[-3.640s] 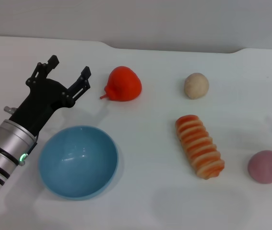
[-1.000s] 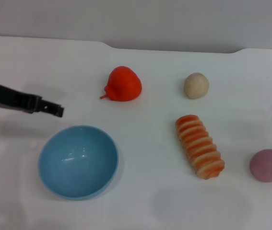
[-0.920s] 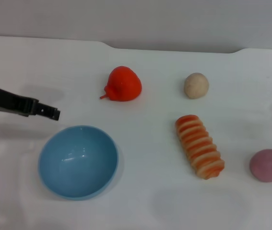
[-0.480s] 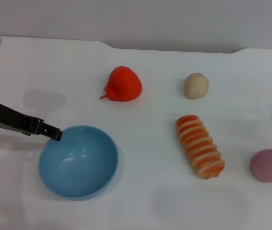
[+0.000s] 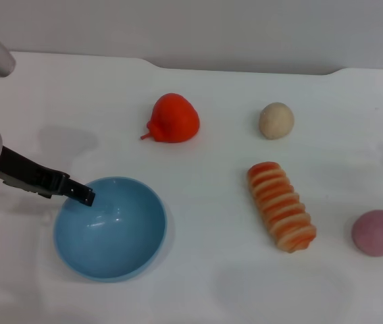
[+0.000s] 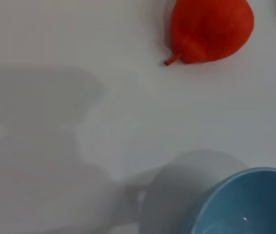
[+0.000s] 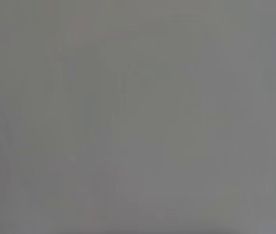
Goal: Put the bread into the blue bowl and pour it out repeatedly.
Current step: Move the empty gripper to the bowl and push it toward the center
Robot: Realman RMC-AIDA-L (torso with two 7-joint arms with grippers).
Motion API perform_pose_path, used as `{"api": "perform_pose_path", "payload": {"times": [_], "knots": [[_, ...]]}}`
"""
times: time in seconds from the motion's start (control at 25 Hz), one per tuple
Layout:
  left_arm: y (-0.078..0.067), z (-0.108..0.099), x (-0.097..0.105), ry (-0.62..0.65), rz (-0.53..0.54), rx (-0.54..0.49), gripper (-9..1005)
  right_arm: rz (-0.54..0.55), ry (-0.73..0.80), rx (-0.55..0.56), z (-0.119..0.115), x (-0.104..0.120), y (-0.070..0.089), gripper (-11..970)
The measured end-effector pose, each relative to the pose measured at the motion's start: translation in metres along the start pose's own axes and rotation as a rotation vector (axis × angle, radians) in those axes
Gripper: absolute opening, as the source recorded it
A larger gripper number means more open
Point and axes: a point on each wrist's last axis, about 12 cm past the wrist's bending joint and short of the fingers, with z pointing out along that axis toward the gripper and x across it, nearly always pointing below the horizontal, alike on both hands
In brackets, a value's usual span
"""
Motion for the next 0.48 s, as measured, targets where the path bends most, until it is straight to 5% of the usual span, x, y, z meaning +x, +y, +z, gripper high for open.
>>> {"api": "perform_pose_path", "payload": {"times": [0.48], "knots": [[-0.0011,0.003,-0.0052,0.033,0.009,-0.009,875,-0.011,0.015,0.017,0.0043,-0.0013,-0.0025,386]]}}
